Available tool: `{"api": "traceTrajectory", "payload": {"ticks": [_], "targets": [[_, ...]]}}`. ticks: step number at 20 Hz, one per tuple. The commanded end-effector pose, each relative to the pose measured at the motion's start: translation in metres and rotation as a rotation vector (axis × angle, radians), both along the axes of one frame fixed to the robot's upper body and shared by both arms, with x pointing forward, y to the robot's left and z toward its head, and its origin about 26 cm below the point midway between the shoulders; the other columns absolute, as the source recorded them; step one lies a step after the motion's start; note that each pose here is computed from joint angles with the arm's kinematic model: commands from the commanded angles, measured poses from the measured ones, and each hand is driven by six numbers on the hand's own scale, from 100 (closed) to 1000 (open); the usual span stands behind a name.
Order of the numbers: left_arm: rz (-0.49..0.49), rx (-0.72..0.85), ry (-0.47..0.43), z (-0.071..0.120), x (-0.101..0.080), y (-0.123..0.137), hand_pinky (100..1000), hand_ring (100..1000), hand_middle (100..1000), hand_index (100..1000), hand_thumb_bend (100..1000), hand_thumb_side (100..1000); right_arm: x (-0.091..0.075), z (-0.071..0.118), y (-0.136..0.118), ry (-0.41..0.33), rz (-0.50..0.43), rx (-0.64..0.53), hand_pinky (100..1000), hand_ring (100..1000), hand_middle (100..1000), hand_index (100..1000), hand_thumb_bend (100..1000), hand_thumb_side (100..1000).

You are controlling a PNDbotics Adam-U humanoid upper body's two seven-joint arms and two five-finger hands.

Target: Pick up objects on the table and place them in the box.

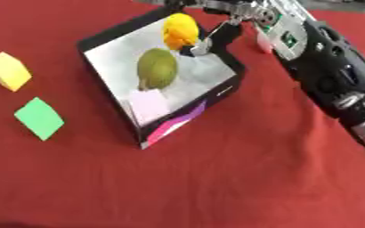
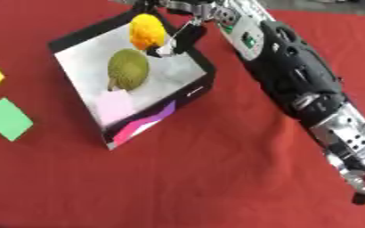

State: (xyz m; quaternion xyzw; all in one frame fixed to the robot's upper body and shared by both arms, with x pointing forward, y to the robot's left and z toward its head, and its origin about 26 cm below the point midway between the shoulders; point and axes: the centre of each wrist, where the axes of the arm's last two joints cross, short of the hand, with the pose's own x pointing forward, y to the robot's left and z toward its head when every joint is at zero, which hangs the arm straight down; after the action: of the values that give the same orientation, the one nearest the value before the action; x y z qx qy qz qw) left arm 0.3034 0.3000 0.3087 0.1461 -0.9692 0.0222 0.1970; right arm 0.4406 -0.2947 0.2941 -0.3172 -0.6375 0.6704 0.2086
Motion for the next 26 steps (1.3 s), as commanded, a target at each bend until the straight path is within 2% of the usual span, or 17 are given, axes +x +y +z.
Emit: {"api": "traceTrajectory", "payload": {"ticks": [1,4,5,6,8,11,14,20,23,26], "targets": [[0.006,0.025,-0.022,0.008,-0.005,0.002,730,867,697,742,100,548,-0.004,0.015,-0.010,-0.055,-0.016,-0.042,898,878,838,975,452,687],[0.011,0.027,-0.017,0.007,-0.006,0.003,729,867,697,742,100,548,-0.006,0.016,-0.016,-0.070,-0.022,-0.014,889,865,824,965,458,572],[0.014,0.026,-0.016,0.006,-0.006,0.004,729,867,696,741,100,548,-0.008,0.019,-0.018,-0.075,-0.026,0.006,889,864,823,965,417,552],[0.018,0.024,-0.015,0.006,-0.006,0.005,729,867,696,741,100,548,-0.010,0.022,-0.021,-0.079,-0.030,0.031,889,863,821,966,458,490],[0.027,0.018,-0.016,0.005,-0.006,0.006,729,866,696,741,100,546,-0.017,0.032,-0.032,-0.089,-0.045,0.083,888,861,818,963,457,427],[0.050,0.007,-0.009,0.003,-0.007,0.010,728,868,697,741,100,553,-0.032,0.048,-0.056,-0.104,-0.092,0.163,889,861,819,962,446,352],[0.066,0.003,0.006,0.000,-0.008,0.013,728,871,697,741,100,564,-0.048,0.056,-0.086,-0.079,-0.145,0.225,896,861,832,965,366,243],[0.086,-0.001,0.039,-0.004,-0.009,0.017,727,876,698,741,100,585,-0.087,0.066,-0.143,-0.053,-0.249,0.295,901,865,838,943,363,234],[0.092,0.005,0.051,-0.004,-0.009,0.018,726,877,698,741,100,590,-0.103,0.066,-0.165,-0.063,-0.285,0.276,905,883,851,945,395,285],[0.095,0.006,0.059,-0.005,-0.009,0.019,726,877,698,741,100,591,-0.111,0.060,-0.180,-0.052,-0.298,0.226,910,898,865,959,402,312]]}}
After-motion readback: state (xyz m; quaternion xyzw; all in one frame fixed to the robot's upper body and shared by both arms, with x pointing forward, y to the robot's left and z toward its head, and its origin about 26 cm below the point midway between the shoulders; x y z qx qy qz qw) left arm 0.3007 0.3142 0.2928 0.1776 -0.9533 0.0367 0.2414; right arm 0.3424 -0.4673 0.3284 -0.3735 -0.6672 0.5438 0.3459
